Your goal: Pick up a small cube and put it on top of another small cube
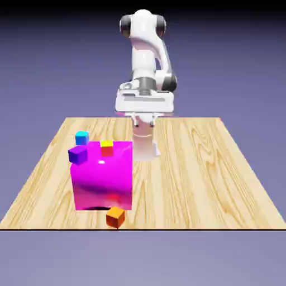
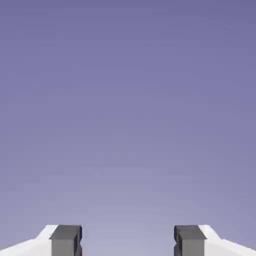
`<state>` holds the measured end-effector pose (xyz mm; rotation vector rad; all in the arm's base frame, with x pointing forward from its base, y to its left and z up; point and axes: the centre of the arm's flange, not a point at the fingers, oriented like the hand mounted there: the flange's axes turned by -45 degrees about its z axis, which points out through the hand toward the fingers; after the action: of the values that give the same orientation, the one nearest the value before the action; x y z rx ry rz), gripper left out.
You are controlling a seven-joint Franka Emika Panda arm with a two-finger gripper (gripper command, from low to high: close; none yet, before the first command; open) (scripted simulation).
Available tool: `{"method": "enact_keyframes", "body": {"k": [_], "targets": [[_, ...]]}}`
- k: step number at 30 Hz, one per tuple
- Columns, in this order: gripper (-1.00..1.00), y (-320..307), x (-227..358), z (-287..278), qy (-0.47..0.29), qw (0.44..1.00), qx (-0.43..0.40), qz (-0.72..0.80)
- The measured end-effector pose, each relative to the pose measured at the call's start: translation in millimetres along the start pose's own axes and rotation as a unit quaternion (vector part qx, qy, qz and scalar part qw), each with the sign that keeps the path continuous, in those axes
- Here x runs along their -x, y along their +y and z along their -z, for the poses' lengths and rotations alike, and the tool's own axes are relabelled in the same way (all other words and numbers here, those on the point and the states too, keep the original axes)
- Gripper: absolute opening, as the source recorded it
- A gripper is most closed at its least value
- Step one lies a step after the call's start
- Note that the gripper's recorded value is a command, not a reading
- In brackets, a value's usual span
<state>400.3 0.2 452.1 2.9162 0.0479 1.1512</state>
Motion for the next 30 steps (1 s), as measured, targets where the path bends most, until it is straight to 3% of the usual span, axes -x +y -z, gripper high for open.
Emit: {"method": "enact_keyframes", "body": {"k": [14, 27, 30], "targets": [[0.00, 63.0, -1.5, -151.3, -0.256, 0.958, 0.018, -0.129], [0.00, 120.0, 66.4, -288.6, -0.469, 0.852, 0.047, -0.227], [0.00, 119.9, 85.9, -306.4, -0.476, 0.847, 0.048, -0.230]]}}
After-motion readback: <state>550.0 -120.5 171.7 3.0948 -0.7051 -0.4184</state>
